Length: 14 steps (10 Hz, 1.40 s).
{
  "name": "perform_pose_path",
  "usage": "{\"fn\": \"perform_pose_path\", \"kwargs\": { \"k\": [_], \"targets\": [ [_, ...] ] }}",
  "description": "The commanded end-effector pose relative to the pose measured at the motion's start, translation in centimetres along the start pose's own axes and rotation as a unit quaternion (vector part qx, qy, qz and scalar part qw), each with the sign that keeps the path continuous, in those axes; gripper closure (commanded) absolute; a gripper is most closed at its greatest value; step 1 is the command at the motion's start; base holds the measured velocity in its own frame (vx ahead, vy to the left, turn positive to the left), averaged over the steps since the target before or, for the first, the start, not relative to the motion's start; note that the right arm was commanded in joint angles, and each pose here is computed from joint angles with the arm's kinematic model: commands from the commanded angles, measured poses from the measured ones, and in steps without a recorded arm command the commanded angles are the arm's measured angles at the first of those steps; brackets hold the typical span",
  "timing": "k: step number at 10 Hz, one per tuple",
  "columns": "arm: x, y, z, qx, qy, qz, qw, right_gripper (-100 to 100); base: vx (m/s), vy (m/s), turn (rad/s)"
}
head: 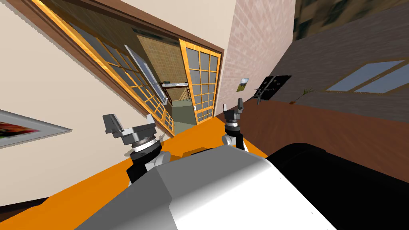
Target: Push the door open
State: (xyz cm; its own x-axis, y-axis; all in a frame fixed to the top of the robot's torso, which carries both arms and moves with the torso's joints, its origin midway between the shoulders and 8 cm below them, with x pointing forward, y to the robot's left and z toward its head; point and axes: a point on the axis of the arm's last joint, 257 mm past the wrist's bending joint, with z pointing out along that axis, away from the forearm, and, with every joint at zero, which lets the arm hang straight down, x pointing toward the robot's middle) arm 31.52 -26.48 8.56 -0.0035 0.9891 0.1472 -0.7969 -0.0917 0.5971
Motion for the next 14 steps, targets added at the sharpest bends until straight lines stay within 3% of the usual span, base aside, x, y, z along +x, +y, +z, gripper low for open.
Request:
{"fn": "perform_pose_path", "kwargs": {
  "k": [1, 8, 14],
  "targets": [
    [-0.1, -1.2, -0.31, 0.008, 0.000, 0.018, 0.9998, -100, 0.052, -0.008, 0.104],
    [-0.9, -6.3, -1.94, 0.046, -0.010, 0.097, 0.9942, -100, 0.098, -0.022, 0.116],
    [-1.8, -10.6, -3.67, 0.077, -0.029, 0.163, 0.9833, -100, 0.083, -0.027, 0.119]
  ]
}}
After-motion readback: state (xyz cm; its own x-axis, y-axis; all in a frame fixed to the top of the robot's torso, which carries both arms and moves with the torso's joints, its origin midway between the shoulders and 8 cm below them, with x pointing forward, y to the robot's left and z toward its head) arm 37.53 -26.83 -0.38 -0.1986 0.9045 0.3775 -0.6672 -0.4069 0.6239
